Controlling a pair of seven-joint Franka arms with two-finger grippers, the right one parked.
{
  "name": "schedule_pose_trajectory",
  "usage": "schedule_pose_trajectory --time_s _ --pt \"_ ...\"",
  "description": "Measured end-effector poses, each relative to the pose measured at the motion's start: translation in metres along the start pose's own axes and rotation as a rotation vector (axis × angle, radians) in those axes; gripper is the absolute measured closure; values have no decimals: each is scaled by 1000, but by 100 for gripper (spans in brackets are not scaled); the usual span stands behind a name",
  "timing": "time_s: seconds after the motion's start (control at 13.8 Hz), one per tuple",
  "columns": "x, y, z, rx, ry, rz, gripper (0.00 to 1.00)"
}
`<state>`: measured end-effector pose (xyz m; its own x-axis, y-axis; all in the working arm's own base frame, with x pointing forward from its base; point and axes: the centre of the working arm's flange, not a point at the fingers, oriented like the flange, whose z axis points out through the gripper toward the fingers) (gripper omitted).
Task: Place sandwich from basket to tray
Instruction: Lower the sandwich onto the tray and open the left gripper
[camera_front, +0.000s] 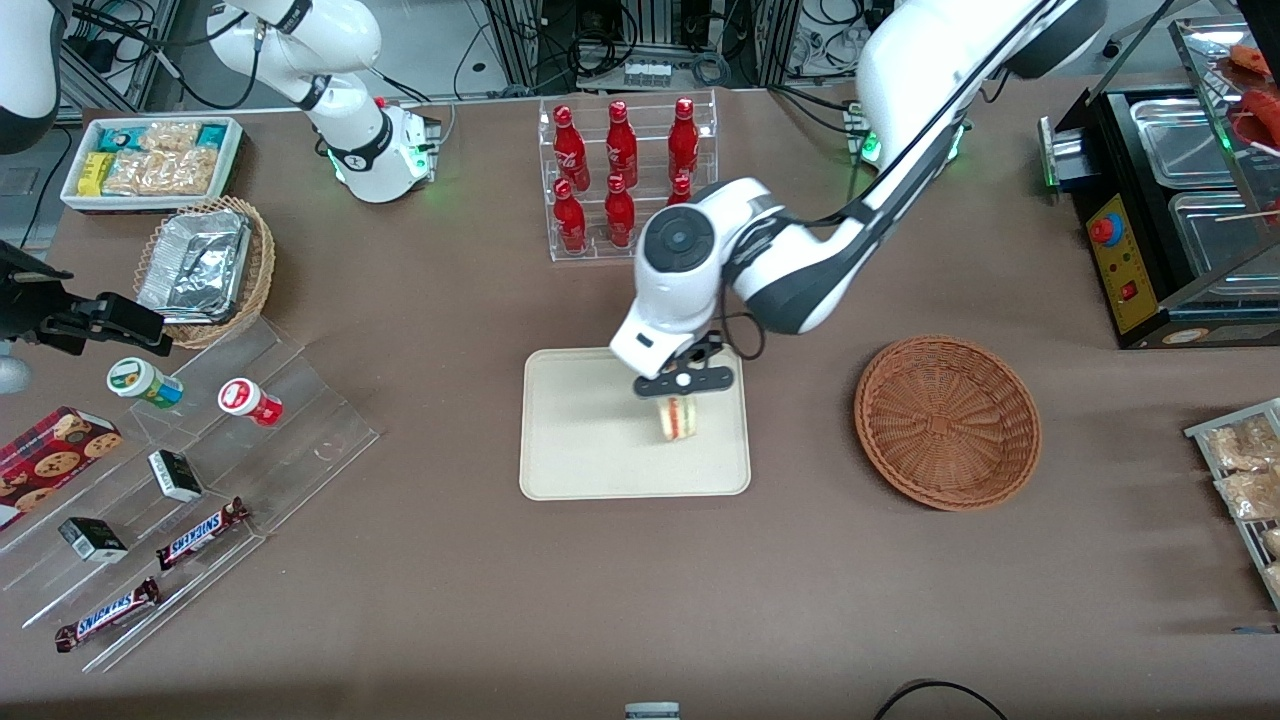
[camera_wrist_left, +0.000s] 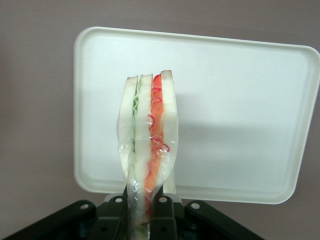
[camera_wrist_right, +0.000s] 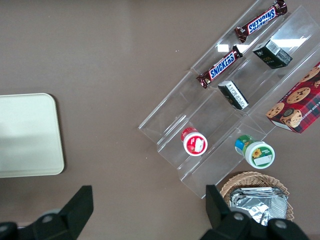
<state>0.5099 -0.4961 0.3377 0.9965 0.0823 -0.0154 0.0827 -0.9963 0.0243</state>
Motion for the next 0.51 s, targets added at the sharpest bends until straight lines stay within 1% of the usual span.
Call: schedule_pose_trajectory --time_s 0.07,0.15,0.22,0.29,0.44,0.51 --pt "-2 10 9 -12 16 21 85" --pt "-6 18 19 -13 34 47 85" --pt "-11 25 30 -4 47 70 85" --pt "-16 30 42 2 53 85 85" --pt "-22 39 59 -1 52 101 85" --pt "-22 41 66 4 55 102 85"
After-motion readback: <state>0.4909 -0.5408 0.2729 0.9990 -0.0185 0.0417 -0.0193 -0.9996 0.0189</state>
